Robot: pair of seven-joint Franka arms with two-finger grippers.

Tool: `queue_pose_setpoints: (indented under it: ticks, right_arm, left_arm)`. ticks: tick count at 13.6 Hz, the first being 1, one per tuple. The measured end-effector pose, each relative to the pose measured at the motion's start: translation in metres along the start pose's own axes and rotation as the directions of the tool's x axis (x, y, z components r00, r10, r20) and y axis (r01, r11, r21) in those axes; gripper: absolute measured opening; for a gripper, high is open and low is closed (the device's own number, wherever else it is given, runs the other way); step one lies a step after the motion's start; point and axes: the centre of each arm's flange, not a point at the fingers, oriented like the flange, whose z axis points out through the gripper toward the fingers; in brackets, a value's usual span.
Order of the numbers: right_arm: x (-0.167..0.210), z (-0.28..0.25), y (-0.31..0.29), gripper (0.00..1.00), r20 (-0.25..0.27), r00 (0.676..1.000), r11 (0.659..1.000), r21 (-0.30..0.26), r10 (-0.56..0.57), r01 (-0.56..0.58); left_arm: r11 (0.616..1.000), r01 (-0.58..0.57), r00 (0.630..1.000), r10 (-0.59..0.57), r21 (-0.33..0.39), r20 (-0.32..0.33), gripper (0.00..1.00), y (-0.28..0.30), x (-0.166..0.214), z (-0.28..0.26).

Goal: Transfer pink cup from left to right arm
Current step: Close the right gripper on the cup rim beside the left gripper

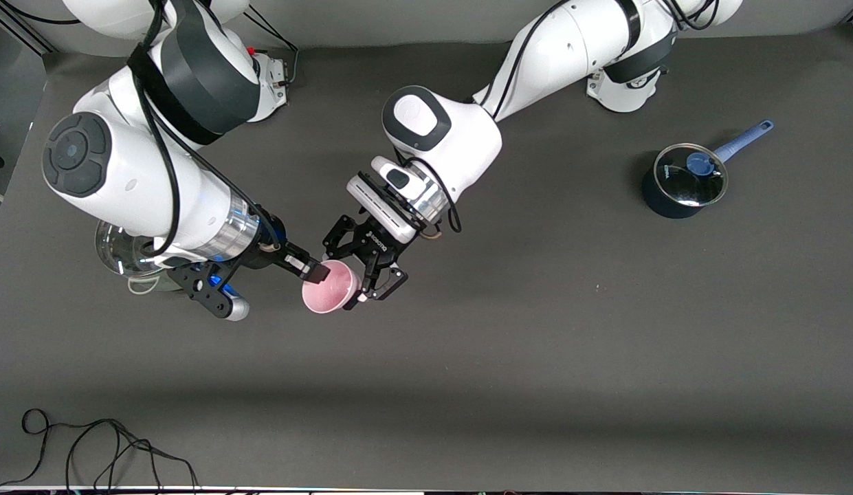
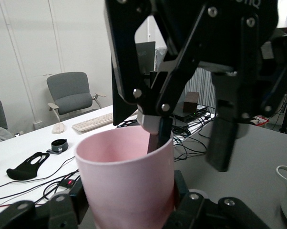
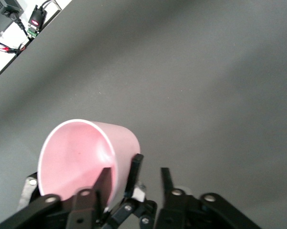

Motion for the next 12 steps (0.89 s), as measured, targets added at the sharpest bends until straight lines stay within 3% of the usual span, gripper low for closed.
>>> queue_pose_setpoints:
  ticks: [2,3,4,5,6,12]
  right_arm:
    - [0.0005,-0.0034,-0.0004,0.41,-0.004,1.000,1.000,0.009,0.000,0.000]
    - [0.0008,-0.0045,-0.0011,0.28,-0.008,1.000,1.000,0.016,0.000,0.000]
    - [0.0011,-0.0050,-0.0009,0.28,-0.008,1.000,1.000,0.017,0.000,0.000]
    - [0.0014,-0.0059,-0.0017,0.22,-0.012,1.000,1.000,0.024,0.000,0.000]
    - [0.0014,-0.0064,-0.0019,0.09,-0.013,1.000,1.000,0.026,0.002,-0.001]
    - [0.0017,-0.0071,-0.0019,0.07,-0.013,1.000,1.000,0.028,0.010,-0.010]
  left_arm:
    - [1.000,0.000,1.000,0.000,-0.001,0.000,0.71,0.0007,0.0001,0.0000]
    - [1.000,-0.001,1.000,0.001,-0.003,0.000,0.71,0.0021,0.0001,0.0000]
    - [1.000,-0.001,1.000,0.001,-0.001,0.000,0.71,0.0018,0.0002,-0.0001]
    - [1.000,-0.001,1.000,0.001,-0.004,0.000,0.71,0.0026,0.0002,0.0001]
    - [1.000,-0.002,1.000,0.002,-0.002,0.000,0.71,0.0032,0.0002,-0.0001]
    - [1.000,-0.010,1.000,0.010,0.001,-0.002,0.71,0.0025,0.0009,-0.0003]
